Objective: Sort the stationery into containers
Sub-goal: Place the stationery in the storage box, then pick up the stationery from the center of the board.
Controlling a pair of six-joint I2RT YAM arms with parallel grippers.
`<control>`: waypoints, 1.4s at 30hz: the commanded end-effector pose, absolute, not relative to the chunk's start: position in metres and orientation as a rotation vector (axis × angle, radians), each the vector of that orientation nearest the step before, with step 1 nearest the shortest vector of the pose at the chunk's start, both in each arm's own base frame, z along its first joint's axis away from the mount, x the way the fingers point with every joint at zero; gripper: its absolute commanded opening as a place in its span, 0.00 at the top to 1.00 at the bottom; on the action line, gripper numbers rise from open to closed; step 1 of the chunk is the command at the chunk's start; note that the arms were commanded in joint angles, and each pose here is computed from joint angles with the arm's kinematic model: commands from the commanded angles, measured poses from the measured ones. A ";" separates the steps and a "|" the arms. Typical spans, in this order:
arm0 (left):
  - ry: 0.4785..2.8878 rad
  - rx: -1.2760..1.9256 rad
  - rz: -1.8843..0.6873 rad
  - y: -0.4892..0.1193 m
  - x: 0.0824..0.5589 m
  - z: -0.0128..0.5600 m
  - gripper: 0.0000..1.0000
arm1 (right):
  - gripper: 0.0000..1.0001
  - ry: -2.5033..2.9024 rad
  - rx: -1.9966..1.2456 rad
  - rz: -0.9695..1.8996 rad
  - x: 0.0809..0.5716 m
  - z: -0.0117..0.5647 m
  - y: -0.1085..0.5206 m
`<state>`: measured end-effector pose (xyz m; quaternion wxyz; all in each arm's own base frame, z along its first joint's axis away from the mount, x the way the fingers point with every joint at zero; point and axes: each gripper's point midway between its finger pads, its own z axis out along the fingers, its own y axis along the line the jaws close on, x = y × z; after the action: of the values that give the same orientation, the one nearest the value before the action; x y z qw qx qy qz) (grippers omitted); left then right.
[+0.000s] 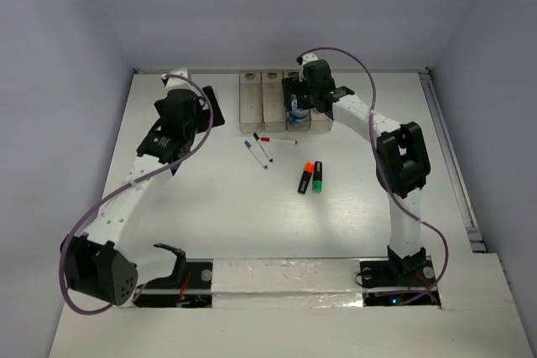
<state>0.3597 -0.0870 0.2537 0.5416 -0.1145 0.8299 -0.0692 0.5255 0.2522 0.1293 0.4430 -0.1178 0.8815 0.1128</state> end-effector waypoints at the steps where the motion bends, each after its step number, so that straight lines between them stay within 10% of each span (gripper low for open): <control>1: 1.947 -0.269 -0.227 -0.093 0.382 0.271 0.03 | 0.00 2.024 -0.278 0.342 0.546 0.191 0.263; 20: 2.139 -0.391 0.052 -0.066 0.562 0.178 0.14 | 0.00 1.825 -0.221 0.722 0.409 0.285 0.246; 42: 2.233 -0.186 -0.054 -0.075 0.606 0.121 0.15 | 0.00 1.872 -0.310 0.770 0.382 0.261 0.280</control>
<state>0.5922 -0.0713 0.0983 0.4084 -0.0914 0.9081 -0.0149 0.3742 0.2682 0.2364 0.4918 -0.1221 0.8048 0.3092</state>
